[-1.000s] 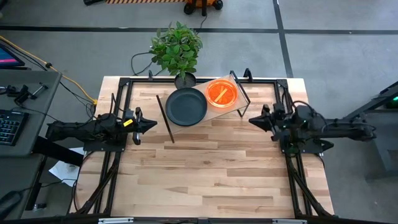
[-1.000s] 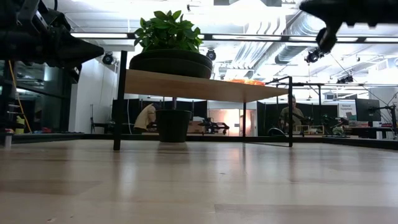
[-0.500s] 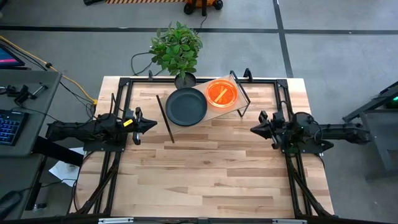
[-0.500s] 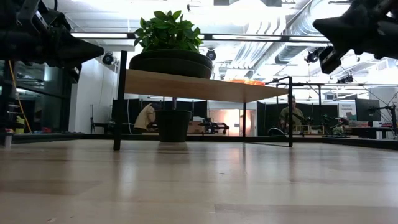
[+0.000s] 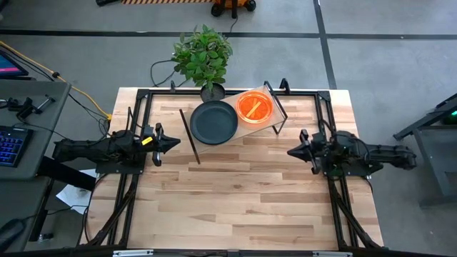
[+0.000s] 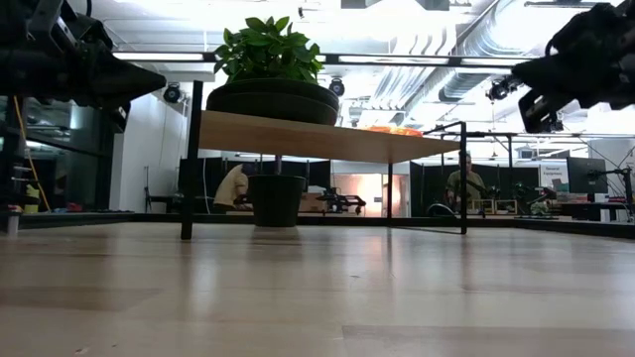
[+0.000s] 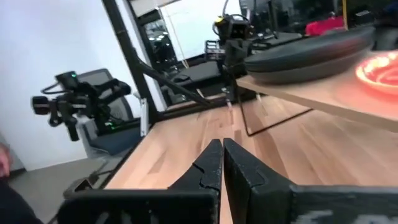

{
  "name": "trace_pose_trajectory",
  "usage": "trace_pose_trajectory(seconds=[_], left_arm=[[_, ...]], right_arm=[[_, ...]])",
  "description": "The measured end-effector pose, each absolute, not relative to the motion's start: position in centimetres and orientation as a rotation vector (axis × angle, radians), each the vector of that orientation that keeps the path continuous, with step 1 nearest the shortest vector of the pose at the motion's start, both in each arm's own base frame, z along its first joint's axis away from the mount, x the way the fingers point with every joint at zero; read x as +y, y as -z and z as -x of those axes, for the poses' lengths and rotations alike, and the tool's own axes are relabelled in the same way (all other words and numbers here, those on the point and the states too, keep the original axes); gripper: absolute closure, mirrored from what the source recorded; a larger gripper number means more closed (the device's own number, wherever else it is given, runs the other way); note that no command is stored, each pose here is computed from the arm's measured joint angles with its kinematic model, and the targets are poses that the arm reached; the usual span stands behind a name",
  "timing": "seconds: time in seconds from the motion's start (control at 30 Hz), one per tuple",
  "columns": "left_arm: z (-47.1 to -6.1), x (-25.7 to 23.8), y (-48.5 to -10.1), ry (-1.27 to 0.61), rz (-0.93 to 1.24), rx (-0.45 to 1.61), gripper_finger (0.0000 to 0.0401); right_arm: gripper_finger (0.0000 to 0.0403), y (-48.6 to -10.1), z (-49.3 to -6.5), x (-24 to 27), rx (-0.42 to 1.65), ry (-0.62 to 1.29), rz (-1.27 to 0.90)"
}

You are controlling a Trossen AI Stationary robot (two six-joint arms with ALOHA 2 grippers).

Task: Place and stack plates onto a shelf
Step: Return to Home Position

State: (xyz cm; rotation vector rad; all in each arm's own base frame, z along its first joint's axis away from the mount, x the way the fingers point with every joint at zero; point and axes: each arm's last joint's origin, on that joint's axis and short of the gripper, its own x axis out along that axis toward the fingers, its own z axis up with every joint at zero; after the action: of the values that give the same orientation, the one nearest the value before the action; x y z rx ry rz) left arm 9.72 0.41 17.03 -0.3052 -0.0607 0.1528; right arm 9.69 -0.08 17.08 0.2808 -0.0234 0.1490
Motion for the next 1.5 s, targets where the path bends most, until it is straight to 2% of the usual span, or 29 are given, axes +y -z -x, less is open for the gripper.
trace_pose_trajectory(seconds=[0.27, 0.77, 1.5], left_arm=[[-9.73, 0.41, -17.00, -0.154, 0.305, -0.057, 0.0401], [-9.73, 0.41, -17.01, -0.154, 0.305, -0.058, 0.0401], [-9.73, 0.41, -17.01, -0.153, 0.305, -0.058, 0.0401]], right_arm=[[0.0403, -16.69, -9.93, -0.39, 0.009, -0.042, -0.318], [0.0403, -16.67, -9.93, -0.39, 0.014, -0.038, -0.448], [0.0403, -16.69, -9.92, -0.39, 0.014, -0.038, -0.446]])
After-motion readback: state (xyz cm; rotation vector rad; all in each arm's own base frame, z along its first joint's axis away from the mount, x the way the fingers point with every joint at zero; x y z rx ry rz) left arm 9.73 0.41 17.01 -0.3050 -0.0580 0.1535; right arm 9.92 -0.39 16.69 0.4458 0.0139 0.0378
